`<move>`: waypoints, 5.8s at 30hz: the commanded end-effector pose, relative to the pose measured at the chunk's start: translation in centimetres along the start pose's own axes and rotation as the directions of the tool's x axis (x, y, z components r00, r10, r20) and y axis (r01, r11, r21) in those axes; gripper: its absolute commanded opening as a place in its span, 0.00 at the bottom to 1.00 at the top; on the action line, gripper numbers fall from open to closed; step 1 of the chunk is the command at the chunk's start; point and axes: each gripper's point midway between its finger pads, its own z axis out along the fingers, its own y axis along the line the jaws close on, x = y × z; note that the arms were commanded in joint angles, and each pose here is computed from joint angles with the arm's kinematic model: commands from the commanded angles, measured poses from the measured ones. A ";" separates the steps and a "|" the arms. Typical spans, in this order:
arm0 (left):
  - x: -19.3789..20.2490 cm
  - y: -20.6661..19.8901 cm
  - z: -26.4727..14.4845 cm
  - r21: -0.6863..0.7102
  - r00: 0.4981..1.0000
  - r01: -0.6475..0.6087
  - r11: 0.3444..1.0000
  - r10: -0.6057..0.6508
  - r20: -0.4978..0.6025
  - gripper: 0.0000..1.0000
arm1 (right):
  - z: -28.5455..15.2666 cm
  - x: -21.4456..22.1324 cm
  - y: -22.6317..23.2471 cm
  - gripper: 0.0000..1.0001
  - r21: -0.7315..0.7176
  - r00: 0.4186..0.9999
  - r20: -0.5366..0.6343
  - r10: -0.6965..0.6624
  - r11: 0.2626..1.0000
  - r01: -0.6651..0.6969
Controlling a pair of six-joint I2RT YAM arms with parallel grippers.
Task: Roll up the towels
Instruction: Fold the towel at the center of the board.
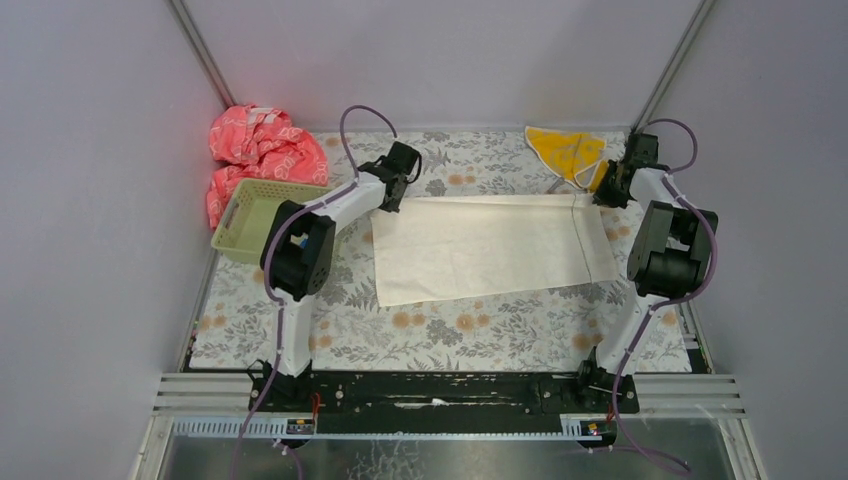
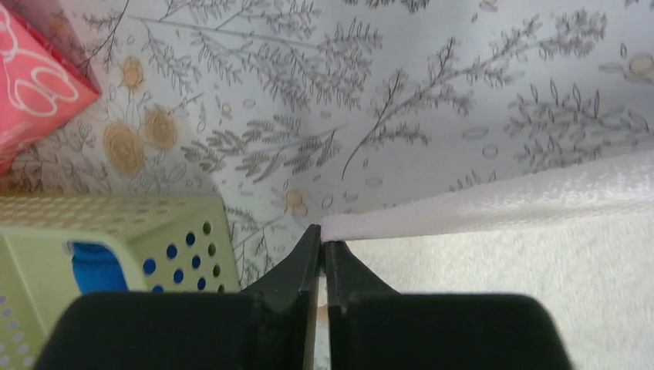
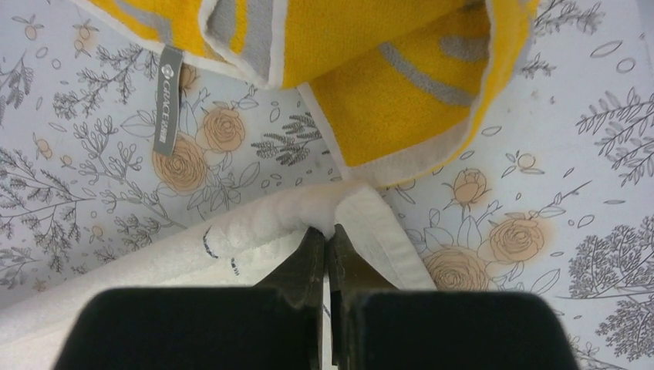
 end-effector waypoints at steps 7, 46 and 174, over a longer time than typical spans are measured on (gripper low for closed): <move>4.1 2.6 -5.7 -0.043 0.996 0.086 0.995 -0.087 -0.027 0.01 | -4.4 1.7 -3.5 0.00 0.080 0.988 -0.059 0.145 0.987 -0.140; 19.5 -3.1 -13.1 -0.021 0.935 0.247 0.969 -0.244 -0.256 0.02 | -10.2 6.4 -8.6 0.00 0.262 0.963 -0.044 0.267 0.933 -0.247; 6.3 3.0 -16.2 0.236 0.905 0.401 0.885 -0.423 0.050 0.87 | -5.8 6.0 -5.9 0.52 0.000 0.982 -0.132 -0.134 0.991 0.136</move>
